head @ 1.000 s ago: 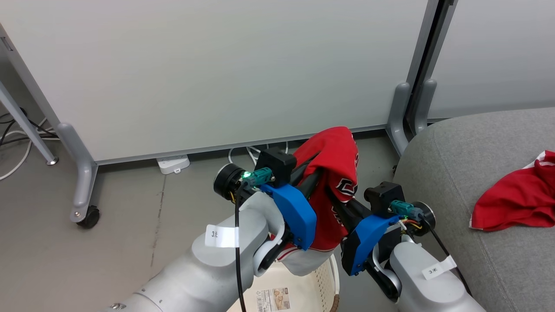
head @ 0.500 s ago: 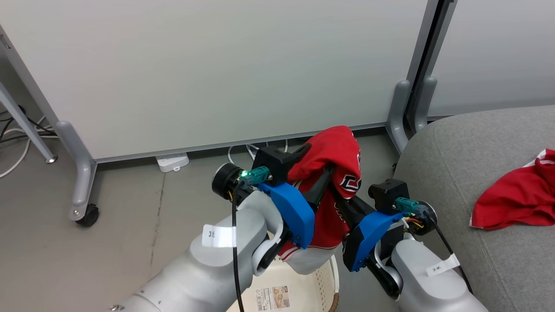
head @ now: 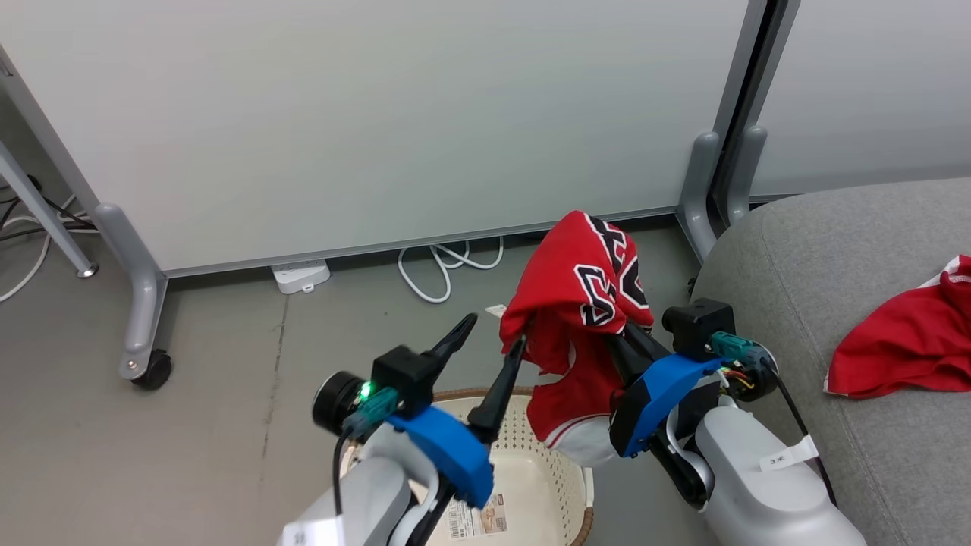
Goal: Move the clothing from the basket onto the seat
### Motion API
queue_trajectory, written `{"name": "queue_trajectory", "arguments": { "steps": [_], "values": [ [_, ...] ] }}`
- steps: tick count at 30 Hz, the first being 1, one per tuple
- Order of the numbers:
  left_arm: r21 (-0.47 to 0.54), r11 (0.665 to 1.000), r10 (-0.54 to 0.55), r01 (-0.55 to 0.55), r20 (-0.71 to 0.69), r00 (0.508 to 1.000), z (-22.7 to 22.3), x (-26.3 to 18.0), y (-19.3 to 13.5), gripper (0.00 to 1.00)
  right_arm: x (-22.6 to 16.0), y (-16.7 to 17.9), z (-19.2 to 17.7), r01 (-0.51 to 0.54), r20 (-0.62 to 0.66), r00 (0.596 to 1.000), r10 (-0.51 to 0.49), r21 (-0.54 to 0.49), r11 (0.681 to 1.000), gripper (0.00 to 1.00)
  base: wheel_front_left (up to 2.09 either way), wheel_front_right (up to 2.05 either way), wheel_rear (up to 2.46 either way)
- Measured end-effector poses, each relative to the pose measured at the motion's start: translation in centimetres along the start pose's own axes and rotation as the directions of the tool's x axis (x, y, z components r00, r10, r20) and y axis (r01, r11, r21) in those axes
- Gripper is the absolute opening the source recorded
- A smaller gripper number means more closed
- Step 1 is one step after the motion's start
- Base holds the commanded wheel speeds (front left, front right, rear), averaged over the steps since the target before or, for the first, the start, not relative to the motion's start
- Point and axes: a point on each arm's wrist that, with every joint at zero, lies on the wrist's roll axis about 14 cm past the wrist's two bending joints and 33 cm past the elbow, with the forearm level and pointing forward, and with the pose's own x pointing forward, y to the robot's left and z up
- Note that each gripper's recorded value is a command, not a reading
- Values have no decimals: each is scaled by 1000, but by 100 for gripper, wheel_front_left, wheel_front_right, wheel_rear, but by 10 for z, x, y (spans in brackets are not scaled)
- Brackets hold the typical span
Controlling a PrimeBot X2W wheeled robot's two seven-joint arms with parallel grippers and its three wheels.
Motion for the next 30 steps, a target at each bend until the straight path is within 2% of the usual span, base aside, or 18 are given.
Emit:
{"name": "queue_trajectory", "arguments": {
  "steps": [8, 16, 30],
  "values": [
    [12, 994, 109, -109, 10, 994, -14, -30, 30, 100, 1, -4, -1, 11, 2, 1000, -11, 1, 1000, 0, 0, 0, 0],
    [-10, 974, 227, -227, 13, 974, -23, -54, 56, 100, -1, -7, -3, 21, 2, 1000, -21, 6, 1000, 0, 0, 0, 0],
    [11, 967, 253, -254, 17, 967, -27, -59, 63, 100, -3, -12, -2, 36, 4, 999, -36, 11, 999, 0, 0, 0, 0]
  ]
}}
